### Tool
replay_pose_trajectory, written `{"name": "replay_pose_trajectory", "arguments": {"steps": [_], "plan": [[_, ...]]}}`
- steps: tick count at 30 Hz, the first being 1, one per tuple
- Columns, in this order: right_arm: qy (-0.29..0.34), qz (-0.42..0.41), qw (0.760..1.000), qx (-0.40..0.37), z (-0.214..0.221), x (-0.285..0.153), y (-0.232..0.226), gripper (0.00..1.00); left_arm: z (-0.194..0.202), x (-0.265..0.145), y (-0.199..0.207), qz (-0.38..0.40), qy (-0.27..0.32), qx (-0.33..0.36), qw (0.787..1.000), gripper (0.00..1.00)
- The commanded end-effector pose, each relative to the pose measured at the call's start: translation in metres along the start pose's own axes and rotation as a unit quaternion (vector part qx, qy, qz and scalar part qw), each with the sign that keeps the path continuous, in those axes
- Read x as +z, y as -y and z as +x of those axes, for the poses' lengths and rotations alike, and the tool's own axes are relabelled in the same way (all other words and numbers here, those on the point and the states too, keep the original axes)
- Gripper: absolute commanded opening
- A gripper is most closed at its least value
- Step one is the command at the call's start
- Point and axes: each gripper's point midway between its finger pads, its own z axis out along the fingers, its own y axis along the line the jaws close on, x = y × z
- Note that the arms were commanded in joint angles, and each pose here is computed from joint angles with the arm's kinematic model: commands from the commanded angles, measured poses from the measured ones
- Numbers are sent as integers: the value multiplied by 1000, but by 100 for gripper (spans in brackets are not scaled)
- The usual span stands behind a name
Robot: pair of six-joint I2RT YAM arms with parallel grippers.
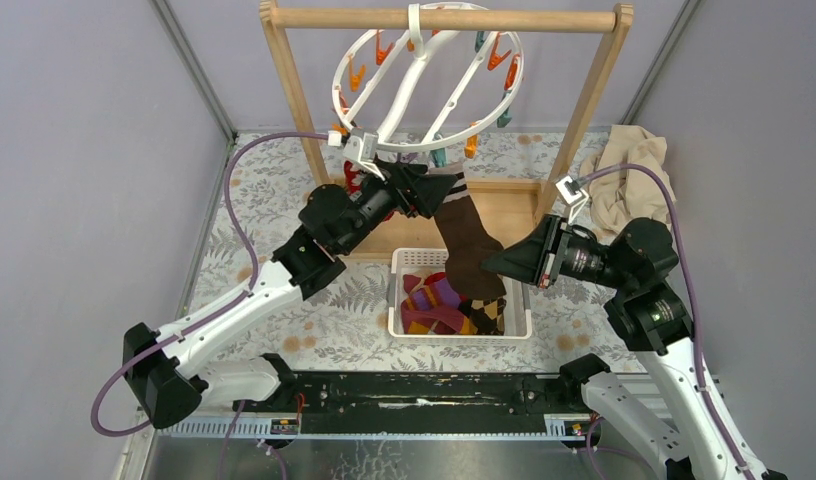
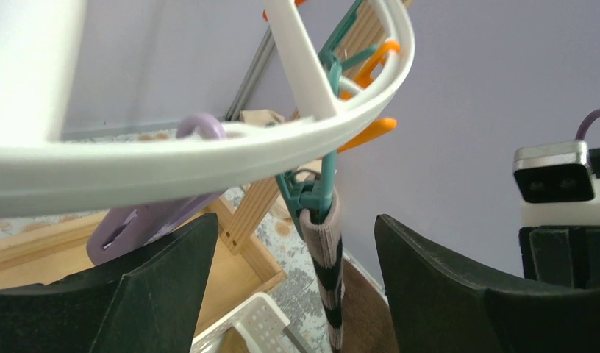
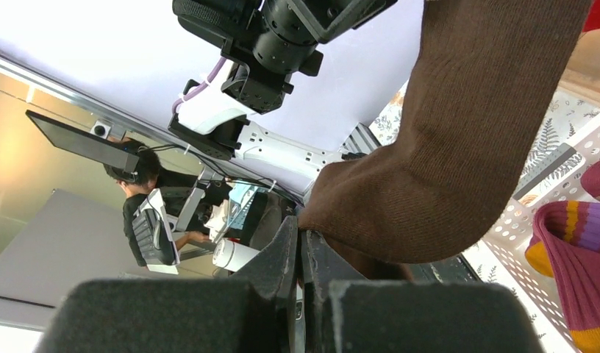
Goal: Remove the socks clipped to the hanger
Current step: Remove the sock from the hanger.
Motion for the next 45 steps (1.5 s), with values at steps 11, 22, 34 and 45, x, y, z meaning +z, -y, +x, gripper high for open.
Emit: {"name": "replay_pose_trajectory", "arguments": {"steps": [11, 22, 34, 45], "plan": [[-1, -20, 999, -30, 0, -7, -18, 0, -70, 4, 14, 39, 117, -28, 992, 80], [-1, -23, 999, -27, 2, -7, -16, 0, -71, 15, 11, 44, 122, -35, 991, 74], [-5, -24, 1000, -20, 6, -6, -10, 0, -75, 9, 9, 47, 144, -52, 987, 67], [-7, -25, 1000, -14, 10, -6, -5, 0, -75, 6, 9, 49, 149, -56, 986, 53]]}}
